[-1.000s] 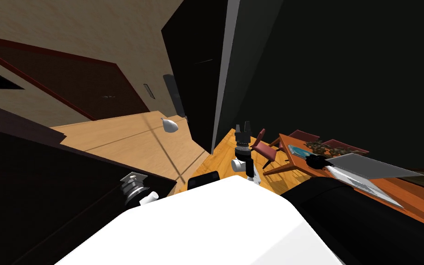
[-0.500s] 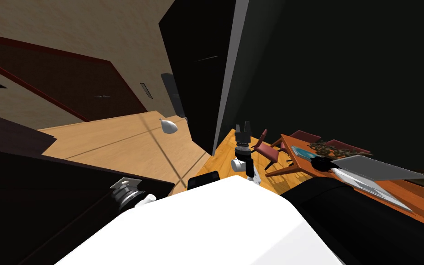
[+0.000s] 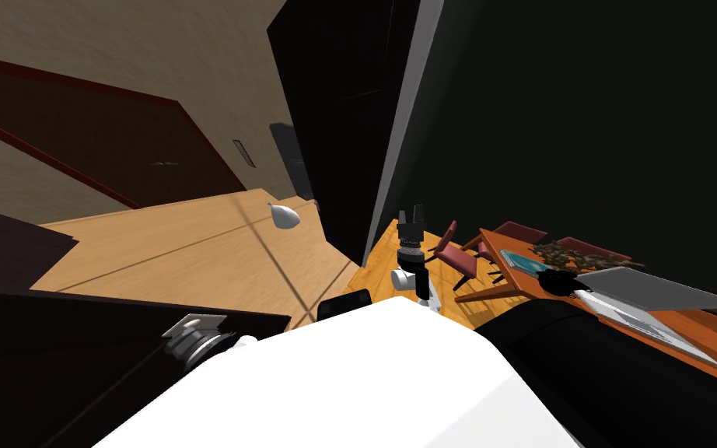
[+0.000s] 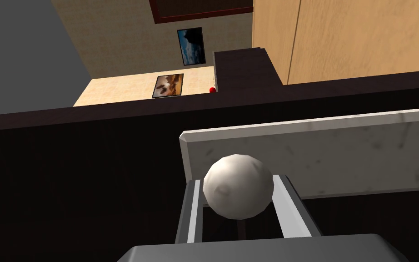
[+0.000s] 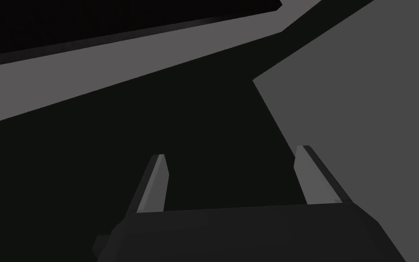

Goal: Push the door open

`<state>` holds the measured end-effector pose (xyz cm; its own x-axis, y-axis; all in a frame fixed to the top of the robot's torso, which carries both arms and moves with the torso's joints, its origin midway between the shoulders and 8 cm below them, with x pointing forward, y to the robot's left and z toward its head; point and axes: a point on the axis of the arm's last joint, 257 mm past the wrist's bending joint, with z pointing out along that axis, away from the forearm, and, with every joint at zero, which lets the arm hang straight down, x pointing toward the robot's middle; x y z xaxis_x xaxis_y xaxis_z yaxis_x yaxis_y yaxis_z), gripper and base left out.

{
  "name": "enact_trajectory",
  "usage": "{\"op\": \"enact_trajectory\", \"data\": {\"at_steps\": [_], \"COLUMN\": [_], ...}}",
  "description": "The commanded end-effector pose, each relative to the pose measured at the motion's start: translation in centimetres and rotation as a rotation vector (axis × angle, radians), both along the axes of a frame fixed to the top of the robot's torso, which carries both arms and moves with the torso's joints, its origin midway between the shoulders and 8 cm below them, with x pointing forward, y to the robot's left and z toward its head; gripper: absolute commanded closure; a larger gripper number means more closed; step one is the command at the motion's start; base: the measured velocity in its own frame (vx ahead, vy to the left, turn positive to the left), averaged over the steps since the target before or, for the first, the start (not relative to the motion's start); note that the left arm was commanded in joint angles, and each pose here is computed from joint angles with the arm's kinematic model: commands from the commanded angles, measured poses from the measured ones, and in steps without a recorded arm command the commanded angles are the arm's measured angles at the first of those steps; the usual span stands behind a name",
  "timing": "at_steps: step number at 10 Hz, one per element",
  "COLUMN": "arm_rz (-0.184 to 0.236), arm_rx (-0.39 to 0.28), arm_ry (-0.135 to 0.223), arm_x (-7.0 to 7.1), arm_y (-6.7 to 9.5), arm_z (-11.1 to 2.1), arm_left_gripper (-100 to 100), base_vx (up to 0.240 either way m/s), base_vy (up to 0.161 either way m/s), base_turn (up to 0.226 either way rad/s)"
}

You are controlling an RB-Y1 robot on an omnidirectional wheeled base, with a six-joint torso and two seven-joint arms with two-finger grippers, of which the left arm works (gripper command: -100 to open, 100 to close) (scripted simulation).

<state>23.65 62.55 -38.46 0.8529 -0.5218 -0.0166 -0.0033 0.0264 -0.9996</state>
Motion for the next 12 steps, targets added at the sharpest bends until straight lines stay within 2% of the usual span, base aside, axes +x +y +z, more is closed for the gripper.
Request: {"op": "enact_trajectory", "data": {"at_steps": [1, 3, 4, 5, 7, 8, 9, 12], "arm_rz": [0.029, 0.084, 0.084, 0.122, 0.122, 0.156, 0.166, 0.228], "arm_rx": [0.017, 0.011, 0.011, 0.004, 0.004, -0.002, -0.004, -0.021], "arm_ry": [-0.003, -0.005, -0.005, -0.006, -0.006, -0.006, -0.006, -0.007], "arm_x": [-1.4, -3.5, -3.5, -5.0, -5.0, -6.4, -6.8, -9.3], "arm_y": [1.1, 1.9, 1.9, 2.3, 2.3, 2.6, 2.7, 2.9], "arm_z": [0.8, 0.6, 0.6, 0.4, 0.4, 0.2, 0.1, -0.5], "arm_left_gripper": [100, 100, 100, 100, 100, 100, 100, 100], "base_vx": [0.104, 0.113, 0.098, 0.139, 0.087, 0.090, 0.123, 0.153], "base_vy": [0.066, 0.090, 0.066, 0.066, 0.048, 0.062, 0.062, 0.096], "base_turn": [-0.014, -0.040, -0.016, -0.031, 0.005, -0.044, -0.028, -0.016]}}
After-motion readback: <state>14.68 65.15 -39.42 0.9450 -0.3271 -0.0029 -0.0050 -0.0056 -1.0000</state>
